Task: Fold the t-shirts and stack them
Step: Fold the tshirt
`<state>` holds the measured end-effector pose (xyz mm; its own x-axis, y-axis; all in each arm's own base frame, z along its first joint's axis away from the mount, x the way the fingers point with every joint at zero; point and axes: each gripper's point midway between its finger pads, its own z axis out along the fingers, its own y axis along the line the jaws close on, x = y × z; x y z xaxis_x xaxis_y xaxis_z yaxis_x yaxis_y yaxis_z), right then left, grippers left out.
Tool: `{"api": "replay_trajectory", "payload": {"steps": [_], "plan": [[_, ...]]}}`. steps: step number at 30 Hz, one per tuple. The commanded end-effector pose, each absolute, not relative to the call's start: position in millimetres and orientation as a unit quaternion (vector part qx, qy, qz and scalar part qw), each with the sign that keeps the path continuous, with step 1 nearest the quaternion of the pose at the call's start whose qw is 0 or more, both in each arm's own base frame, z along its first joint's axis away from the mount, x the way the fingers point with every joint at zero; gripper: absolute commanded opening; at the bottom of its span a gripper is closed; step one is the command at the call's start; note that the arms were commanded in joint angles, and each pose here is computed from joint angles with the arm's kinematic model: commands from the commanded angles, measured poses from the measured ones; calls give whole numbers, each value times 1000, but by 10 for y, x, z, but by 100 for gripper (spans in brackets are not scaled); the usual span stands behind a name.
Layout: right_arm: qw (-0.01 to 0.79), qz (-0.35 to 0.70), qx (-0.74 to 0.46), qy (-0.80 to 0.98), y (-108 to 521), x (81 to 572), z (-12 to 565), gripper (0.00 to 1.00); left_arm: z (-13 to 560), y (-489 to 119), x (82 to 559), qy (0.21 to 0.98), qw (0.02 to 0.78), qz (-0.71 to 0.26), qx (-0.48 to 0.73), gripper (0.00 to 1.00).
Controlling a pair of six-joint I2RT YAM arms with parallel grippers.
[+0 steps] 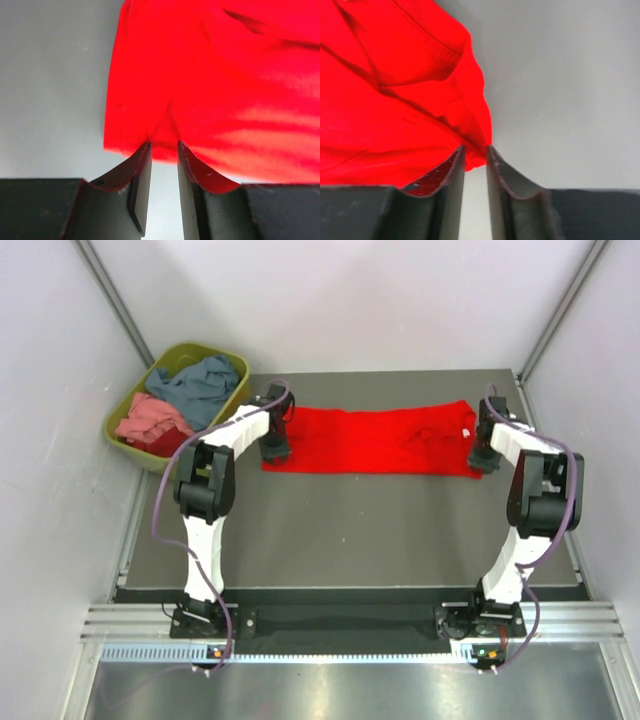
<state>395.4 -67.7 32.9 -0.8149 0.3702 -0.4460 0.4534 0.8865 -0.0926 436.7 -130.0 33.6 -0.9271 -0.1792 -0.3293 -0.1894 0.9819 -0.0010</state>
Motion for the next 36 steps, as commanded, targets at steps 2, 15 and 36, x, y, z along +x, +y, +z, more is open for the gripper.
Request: {"api": "replay_trajectory", "payload": {"steps": [2,15,36], "plan": [[289,-61,235,926,-567,4254,987,27,1092,-1465,4388,972,219,-56,-63,33],[401,69,102,908,455,5184,1470,36,1226,-2200,4433,943,208,-259,-14,32],[346,52,73,934,677,4607,1057,20,329,-1755,4502,978,167,-108,-67,24]]}}
